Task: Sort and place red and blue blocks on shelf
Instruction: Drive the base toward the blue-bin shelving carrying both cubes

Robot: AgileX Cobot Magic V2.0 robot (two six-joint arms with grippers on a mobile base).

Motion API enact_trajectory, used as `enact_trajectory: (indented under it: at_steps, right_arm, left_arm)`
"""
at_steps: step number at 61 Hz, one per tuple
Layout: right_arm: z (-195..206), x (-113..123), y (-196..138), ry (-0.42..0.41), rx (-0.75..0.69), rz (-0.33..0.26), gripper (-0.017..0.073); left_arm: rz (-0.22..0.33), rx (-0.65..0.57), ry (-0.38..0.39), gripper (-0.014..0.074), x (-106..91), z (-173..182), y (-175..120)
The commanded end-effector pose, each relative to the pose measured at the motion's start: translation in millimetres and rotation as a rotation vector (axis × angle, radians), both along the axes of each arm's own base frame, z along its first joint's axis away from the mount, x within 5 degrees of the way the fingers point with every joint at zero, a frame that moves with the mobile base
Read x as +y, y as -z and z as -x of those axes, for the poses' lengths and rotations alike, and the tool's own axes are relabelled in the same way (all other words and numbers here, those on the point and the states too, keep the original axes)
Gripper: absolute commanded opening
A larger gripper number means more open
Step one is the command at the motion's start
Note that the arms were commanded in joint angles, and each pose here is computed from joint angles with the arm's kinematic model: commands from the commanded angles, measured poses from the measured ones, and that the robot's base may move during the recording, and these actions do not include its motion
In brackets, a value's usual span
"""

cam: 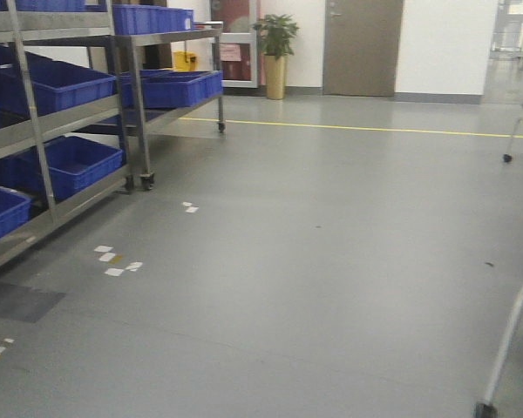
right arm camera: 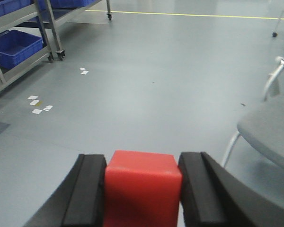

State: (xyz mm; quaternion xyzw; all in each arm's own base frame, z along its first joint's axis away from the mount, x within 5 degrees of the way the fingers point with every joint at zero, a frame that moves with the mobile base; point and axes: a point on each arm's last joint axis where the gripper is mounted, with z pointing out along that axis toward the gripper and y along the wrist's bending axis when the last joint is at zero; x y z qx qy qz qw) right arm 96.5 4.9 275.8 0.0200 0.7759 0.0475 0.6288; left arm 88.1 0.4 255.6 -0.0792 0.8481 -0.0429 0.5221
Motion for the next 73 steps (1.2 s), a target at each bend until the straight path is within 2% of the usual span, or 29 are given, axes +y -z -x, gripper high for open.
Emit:
enact_trajectory:
  at_steps: [1, 73]
  right_arm:
    - [-1.4, 0.5, -17.9, -0.007, -0.119, 0.011, 0.0049]
    - [-1.4, 0.5, -17.9, -0.007, -0.119, 0.011, 0.0049]
  left_arm:
    - [0.003, -0.099, 0.009, 0.0125, -0.9, -3.7, -15.2]
    - [0.003, -0.099, 0.009, 0.0125, -0.9, -3.7, -15.2]
